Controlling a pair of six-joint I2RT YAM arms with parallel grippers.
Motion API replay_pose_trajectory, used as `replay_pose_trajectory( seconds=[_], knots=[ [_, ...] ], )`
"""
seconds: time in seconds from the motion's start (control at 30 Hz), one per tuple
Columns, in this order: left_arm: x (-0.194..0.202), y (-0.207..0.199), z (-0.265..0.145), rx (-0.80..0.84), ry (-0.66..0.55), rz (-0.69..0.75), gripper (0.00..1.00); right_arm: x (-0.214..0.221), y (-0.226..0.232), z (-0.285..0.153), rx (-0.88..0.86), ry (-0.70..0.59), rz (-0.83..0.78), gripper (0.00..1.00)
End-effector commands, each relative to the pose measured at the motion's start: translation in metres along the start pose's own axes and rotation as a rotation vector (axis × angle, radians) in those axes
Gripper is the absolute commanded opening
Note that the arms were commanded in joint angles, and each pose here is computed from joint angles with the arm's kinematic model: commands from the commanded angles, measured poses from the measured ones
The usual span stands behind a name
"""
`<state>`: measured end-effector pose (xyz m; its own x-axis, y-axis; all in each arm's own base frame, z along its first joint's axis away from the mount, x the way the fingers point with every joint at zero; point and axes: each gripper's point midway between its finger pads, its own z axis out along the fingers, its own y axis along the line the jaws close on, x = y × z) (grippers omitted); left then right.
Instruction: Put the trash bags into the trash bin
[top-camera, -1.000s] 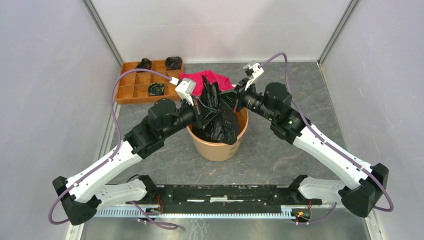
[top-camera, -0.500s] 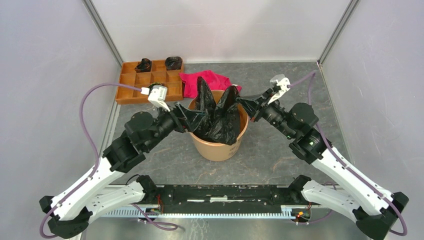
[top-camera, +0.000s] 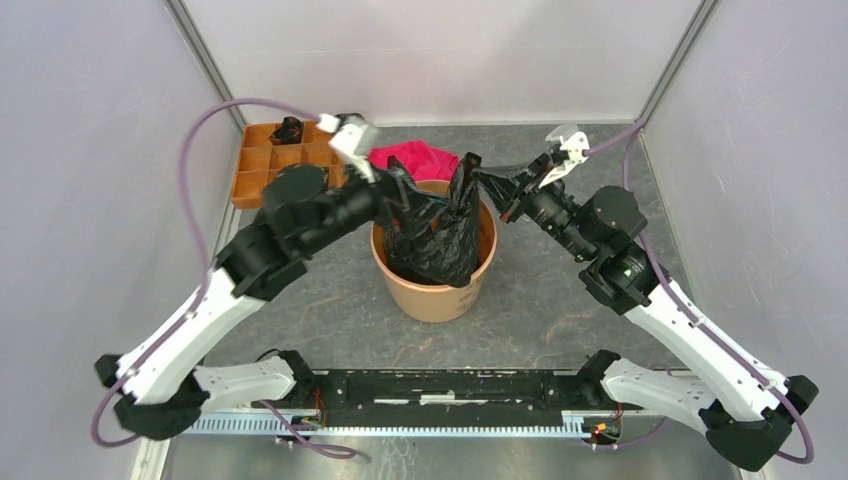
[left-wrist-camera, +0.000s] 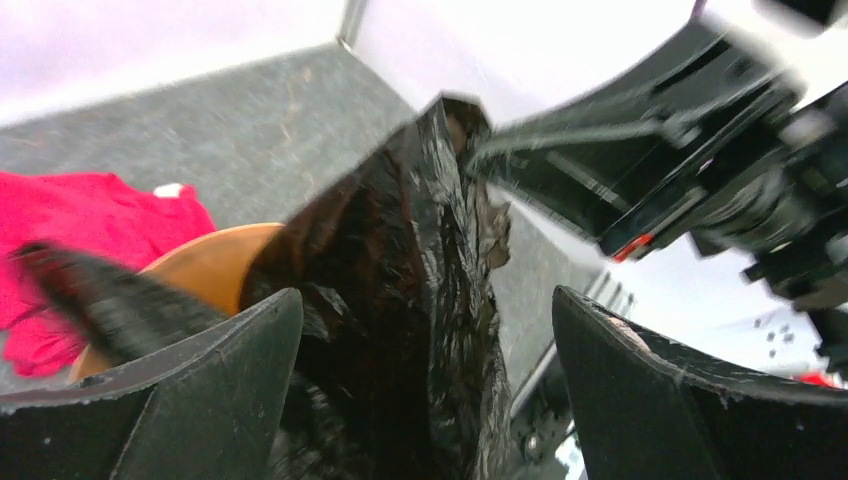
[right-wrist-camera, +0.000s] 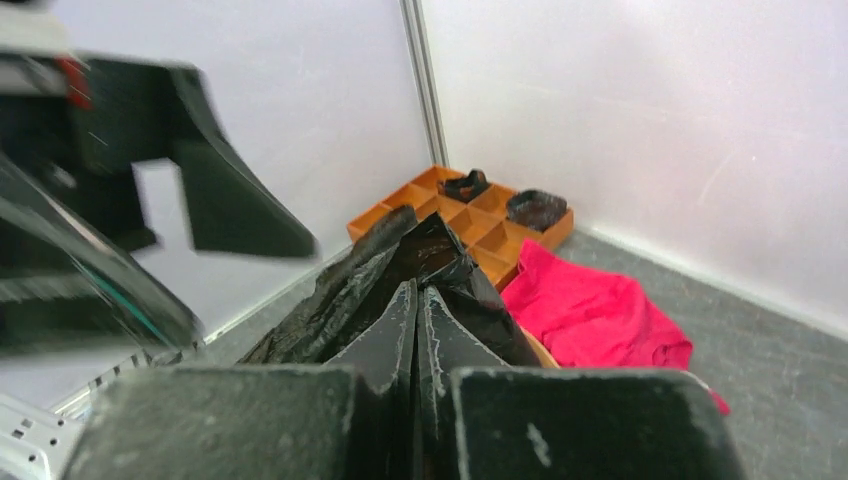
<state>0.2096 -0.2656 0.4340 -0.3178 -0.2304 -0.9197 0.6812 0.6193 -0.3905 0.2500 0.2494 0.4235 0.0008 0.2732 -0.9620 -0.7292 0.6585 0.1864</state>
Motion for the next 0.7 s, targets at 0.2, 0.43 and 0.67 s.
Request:
replay_pose_trajectory(
  seconds=[0.2, 0.43, 0.67],
  knots=[
    [0.039, 0.011, 0.044, -0.033, 0.209, 0.077, 0.88, -0.041, 0.001, -0.005, 0.013, -0.112, -0.047, 0.01],
    [0.023, 0.017, 0.033, -0.073, 0.159, 0.089, 0.9, -0.015, -0.006, -0.029, 0.037, -0.036, -0.081, 0.01],
    [0.008, 0.047, -0.003, -0.279, 0.113, 0.059, 0.98, -0.013, 0.001, -0.052, -0.008, -0.04, -0.126, 0.01]
  ],
)
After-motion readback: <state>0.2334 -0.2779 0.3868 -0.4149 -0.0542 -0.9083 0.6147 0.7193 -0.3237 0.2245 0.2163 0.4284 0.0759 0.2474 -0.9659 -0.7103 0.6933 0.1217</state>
